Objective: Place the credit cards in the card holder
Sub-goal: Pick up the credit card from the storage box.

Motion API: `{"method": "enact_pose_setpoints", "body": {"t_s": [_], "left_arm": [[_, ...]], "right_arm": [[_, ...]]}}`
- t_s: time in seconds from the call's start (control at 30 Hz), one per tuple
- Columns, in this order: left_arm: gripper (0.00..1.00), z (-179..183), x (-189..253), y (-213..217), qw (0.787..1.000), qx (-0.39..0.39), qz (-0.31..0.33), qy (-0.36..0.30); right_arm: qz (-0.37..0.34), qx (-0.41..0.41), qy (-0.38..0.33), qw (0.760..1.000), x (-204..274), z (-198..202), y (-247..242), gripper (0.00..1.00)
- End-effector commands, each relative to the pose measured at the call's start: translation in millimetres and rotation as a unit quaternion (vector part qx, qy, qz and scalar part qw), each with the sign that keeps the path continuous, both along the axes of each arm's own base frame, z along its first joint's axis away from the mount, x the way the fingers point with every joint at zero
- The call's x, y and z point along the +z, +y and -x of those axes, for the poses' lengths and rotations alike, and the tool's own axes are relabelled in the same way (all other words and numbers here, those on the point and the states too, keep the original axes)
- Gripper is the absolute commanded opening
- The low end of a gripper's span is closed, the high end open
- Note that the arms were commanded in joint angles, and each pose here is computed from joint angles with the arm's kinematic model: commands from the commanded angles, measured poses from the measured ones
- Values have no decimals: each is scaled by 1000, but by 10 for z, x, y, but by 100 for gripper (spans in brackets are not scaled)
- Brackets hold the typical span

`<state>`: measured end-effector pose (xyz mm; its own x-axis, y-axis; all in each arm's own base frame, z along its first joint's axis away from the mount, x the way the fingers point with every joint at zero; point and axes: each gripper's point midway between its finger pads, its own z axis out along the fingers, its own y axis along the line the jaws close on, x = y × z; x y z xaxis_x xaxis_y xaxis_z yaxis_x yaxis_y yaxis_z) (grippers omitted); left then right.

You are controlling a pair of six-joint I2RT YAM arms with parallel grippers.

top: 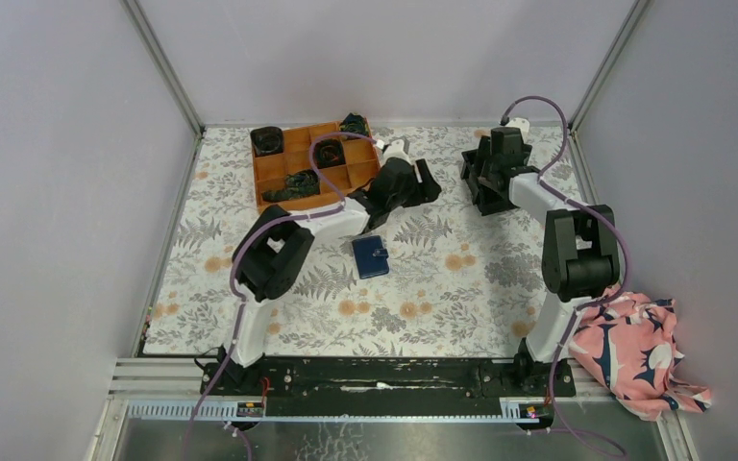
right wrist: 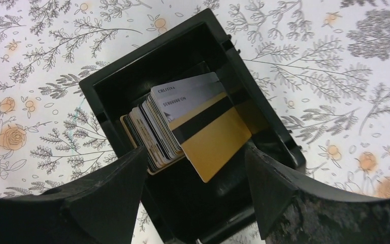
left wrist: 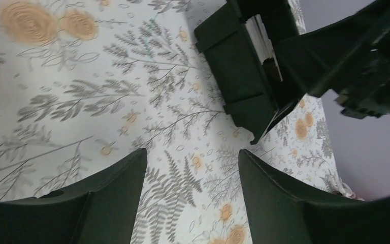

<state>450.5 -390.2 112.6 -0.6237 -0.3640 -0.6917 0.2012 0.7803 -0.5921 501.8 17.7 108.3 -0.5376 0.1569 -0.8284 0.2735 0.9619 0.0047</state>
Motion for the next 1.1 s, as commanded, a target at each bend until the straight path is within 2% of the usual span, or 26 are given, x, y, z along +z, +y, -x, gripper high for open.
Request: {"method": "enact_pose_setpoints", "body": {"t_s": [0.0,0.4,0.8,1.07], "left_arm": [[73,-111,81,-224,999,-22,24,5],[72,-348,-158,-610,997,-40,62,34],[71,-382,-298,-758,994,-43,86,55],[70,-372,-296,-828,993,-50,87,55]], "right_arm": [[-43,18,-28,999,120,-262,59,77],[-116,36,-20,992,-11,-467,60,75],[-153,45,15,987,-234,-388,141,72],[-187,55,18,981,-238,-339,255,66]]}}
